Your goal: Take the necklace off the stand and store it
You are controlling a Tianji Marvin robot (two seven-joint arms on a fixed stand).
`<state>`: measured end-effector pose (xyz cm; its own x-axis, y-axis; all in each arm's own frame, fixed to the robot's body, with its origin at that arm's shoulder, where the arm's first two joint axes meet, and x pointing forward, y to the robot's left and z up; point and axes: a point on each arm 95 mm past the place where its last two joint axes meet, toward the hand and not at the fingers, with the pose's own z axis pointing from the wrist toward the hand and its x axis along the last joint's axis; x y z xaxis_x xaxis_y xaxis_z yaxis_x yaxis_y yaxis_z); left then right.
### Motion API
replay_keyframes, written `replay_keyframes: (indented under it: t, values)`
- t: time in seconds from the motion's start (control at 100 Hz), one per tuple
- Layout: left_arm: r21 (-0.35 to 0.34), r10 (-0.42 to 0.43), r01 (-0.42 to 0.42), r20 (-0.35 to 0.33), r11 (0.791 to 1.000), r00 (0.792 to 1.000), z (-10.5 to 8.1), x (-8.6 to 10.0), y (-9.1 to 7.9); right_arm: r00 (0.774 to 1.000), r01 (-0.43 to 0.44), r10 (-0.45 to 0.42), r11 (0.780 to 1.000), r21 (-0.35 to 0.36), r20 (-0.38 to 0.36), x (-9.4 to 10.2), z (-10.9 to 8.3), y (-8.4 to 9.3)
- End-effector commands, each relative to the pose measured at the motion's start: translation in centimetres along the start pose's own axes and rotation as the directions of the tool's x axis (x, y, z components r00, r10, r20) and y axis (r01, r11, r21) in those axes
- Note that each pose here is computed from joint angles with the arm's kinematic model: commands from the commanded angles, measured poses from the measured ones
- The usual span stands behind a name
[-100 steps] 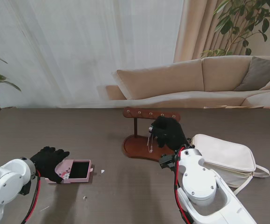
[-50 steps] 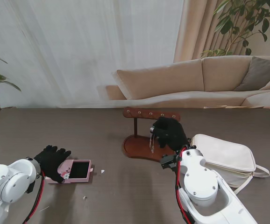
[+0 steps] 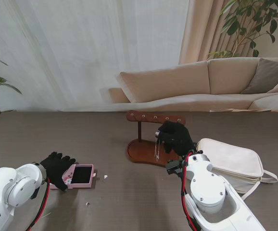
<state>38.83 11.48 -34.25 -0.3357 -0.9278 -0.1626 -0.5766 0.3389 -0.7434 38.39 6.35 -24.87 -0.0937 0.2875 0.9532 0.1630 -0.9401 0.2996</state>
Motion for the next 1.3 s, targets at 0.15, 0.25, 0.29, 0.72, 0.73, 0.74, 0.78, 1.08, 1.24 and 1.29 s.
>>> replay_keyframes:
  t: [0.15,0.25,0.29,0.72,0.73,0.74,0.78,1.08,1.24,1.29]
  values:
    - [-0.038,-0.001,0.0,-0.009,0.999,1.0,0.5,0.3,1.1,1.0,-0.01,0.01,1.0,0.015,0.004,0.0,-0.2,-0.3]
    - [-0.044,0.012,-0.012,-0.019,0.999,1.0,0.8,0.5,1.6,1.0,-0.013,0.013,1.0,0.014,0.006,0.0,-0.3,-0.3]
    - [-0.045,0.01,-0.011,-0.023,0.999,1.0,0.9,0.6,1.8,1.0,-0.015,0.015,1.0,0.014,0.007,0.0,-0.3,-0.3]
    - [-0.019,-0.014,0.013,-0.032,1.0,0.999,2.5,1.4,4.5,1.0,-0.027,0.026,1.0,0.01,0.007,0.0,-0.3,-0.3]
    - [-0.019,-0.014,0.014,-0.032,1.0,0.999,2.6,1.4,4.6,1.0,-0.027,0.027,1.0,0.01,0.008,0.0,-0.3,-0.3]
    - [-0.018,-0.015,0.014,-0.032,1.0,0.999,2.6,1.4,4.6,1.0,-0.028,0.028,1.0,0.01,0.008,0.0,-0.3,-0.3]
    - [-0.013,-0.018,0.018,-0.033,1.0,0.999,2.7,1.5,4.8,1.0,-0.029,0.029,1.0,0.011,0.008,0.0,-0.3,-0.3]
    - [0.024,-0.068,0.069,-0.04,0.997,0.997,3.6,2.0,5.9,0.999,-0.034,0.034,0.999,0.012,0.008,0.0,-0.3,-0.4]
    - [0.047,-0.087,0.089,-0.056,0.995,0.995,3.8,2.0,6.1,0.999,-0.036,0.036,0.999,0.012,0.01,0.0,-0.3,-0.4]
    - [0.069,-0.087,0.092,-0.064,0.993,0.994,3.9,2.0,6.0,0.999,-0.037,0.037,0.999,0.012,0.01,0.0,-0.3,-0.4]
